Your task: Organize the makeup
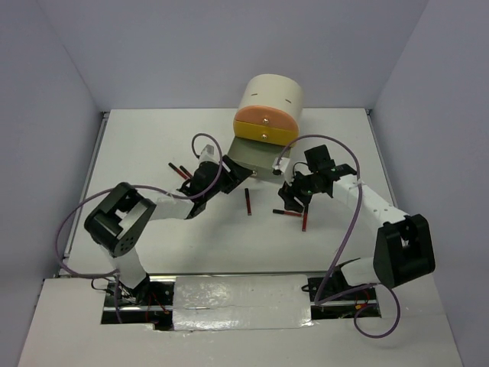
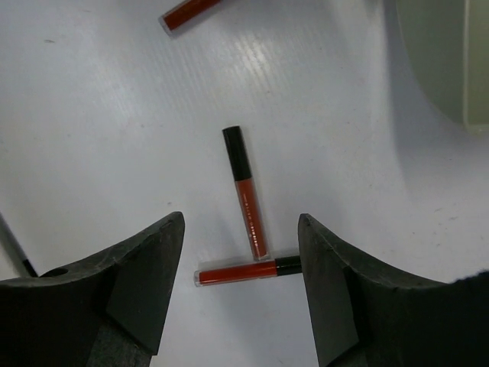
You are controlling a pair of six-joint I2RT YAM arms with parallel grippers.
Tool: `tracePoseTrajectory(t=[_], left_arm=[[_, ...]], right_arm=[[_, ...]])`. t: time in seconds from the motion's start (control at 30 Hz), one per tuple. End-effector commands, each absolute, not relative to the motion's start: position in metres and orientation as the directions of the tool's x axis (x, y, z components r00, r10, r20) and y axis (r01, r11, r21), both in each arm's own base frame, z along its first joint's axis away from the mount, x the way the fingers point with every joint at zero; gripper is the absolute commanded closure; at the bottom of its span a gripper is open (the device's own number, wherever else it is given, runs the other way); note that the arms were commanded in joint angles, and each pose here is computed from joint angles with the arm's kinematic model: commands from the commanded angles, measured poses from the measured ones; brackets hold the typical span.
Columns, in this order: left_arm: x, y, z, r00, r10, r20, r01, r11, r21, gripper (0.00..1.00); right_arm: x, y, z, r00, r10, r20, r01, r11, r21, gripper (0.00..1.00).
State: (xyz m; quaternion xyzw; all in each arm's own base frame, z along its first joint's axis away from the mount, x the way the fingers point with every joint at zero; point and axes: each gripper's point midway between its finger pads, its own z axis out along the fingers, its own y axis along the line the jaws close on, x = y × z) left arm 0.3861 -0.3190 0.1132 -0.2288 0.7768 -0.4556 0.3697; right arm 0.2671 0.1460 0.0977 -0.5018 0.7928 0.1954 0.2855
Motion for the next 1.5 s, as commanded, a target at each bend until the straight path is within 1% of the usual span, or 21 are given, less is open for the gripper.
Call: tracePoseTrajectory(t=[0.0,0.03,0.1,0.17,0.2,0.27,0.3,0.37,0.4,0.5,0.57,0.63,0.67,0.8,0.97,1.0,1.03,1.1,1.27,1.37,1.47], left_arm=[[0.369,-0.3,0.122,-0.605,-0.652,-0.457,0.025,0.558,-0.83,0.3],[0.365,-0.295,0.133,-0.592,-0.652,-0.473,0.039,0.563,-0.826,0.3],[0.355,-0.276,0.118,-0.59,-0.618,-0.52,0.005,0.642,-0.767,0.33],[0.349,-0.262,0.129,-0.563,-0.609,-0.558,0.006,0.673,-0.74,0.35],[0.347,-0.25,0.123,-0.543,-0.597,-0.59,-0.015,0.71,-0.704,0.39],[0.337,-0.231,0.13,-0.517,-0.6,-0.61,-0.049,0.732,-0.679,0.44],[0.333,-0.217,0.125,-0.49,-0.602,-0.63,-0.081,0.751,-0.655,0.51],[0.325,-0.2,0.138,-0.447,-0.61,-0.654,-0.091,0.759,-0.645,0.57],[0.323,-0.189,0.137,-0.424,-0.608,-0.672,-0.115,0.772,-0.626,0.57],[0.312,-0.166,0.15,-0.385,-0.599,-0.702,-0.129,0.788,-0.601,0.54],[0.305,-0.154,0.145,-0.393,-0.581,-0.713,-0.161,0.807,-0.568,0.46],[0.3,-0.144,0.148,-0.379,-0.58,-0.721,-0.173,0.81,-0.56,0.45],[0.296,-0.139,0.145,-0.384,-0.574,-0.723,-0.188,0.815,-0.548,0.41],[0.281,-0.12,0.134,-0.38,-0.584,-0.718,-0.235,0.811,-0.535,0.39],[0.27,-0.106,0.133,-0.367,-0.604,-0.707,-0.264,0.797,-0.544,0.37],[0.268,-0.102,0.13,-0.374,-0.601,-0.706,-0.283,0.799,-0.53,0.35],[0.268,-0.098,0.131,-0.362,-0.615,-0.7,-0.307,0.788,-0.533,0.31],[0.264,-0.088,0.125,-0.373,-0.613,-0.696,-0.352,0.788,-0.505,0.28],[0.266,-0.084,0.123,-0.41,-0.599,-0.687,-0.353,0.799,-0.486,0.27],[0.266,-0.077,0.116,-0.421,-0.61,-0.671,-0.38,0.791,-0.48,0.27],[0.267,-0.073,0.113,-0.422,-0.626,-0.656,-0.397,0.778,-0.487,0.27]], right_arm=[[0.285,0.142,0.089,-0.317,-0.723,-0.613,-0.89,0.45,-0.07,0.32],[0.284,0.143,0.082,-0.325,-0.734,-0.597,-0.892,0.447,-0.063,0.32],[0.285,0.143,0.076,-0.323,-0.754,-0.573,-0.893,0.444,-0.081,0.32],[0.284,0.144,0.068,-0.323,-0.769,-0.551,-0.896,0.436,-0.082,0.32],[0.283,0.146,0.065,-0.32,-0.776,-0.544,-0.901,0.427,-0.079,0.32],[0.284,0.147,0.061,-0.321,-0.783,-0.533,-0.904,0.421,-0.074,0.32],[0.283,0.149,0.057,-0.318,-0.789,-0.525,-0.909,0.411,-0.068,0.32],[0.282,0.151,0.054,-0.313,-0.796,-0.519,-0.913,0.402,-0.066,0.32],[0.282,0.151,0.049,-0.314,-0.803,-0.507,-0.915,0.398,-0.063,0.32],[0.278,0.154,0.04,-0.31,-0.82,-0.481,-0.923,0.381,-0.055,0.33],[0.276,0.155,0.037,-0.311,-0.822,-0.477,-0.925,0.377,-0.047,0.33],[0.273,0.158,0.033,-0.307,-0.829,-0.468,-0.93,0.366,-0.039,0.33],[0.273,0.157,0.032,-0.308,-0.832,-0.462,-0.929,0.367,-0.041,0.33],[0.274,0.155,0.022,-0.316,-0.842,-0.438,-0.926,0.374,-0.053,0.35],[0.275,0.156,0.016,-0.302,-0.857,-0.417,-0.927,0.365,-0.08,0.43],[0.276,0.153,0.014,-0.298,-0.864,-0.406,-0.927,0.363,-0.091,0.46],[0.275,0.153,0.011,-0.292,-0.869,-0.399,-0.929,0.357,-0.097,0.47],[0.275,0.151,0.009,-0.286,-0.876,-0.388,-0.931,0.35,-0.104,0.51],[0.272,0.153,0.005,-0.285,-0.879,-0.383,-0.936,0.34,-0.085,0.66],[0.273,0.156,0.007,-0.281,-0.878,-0.386,-0.941,0.332,-0.071,0.8],[0.278,0.166,0.022,-0.254,-0.865,-0.432,-0.946,0.315,-0.076,0.84]])
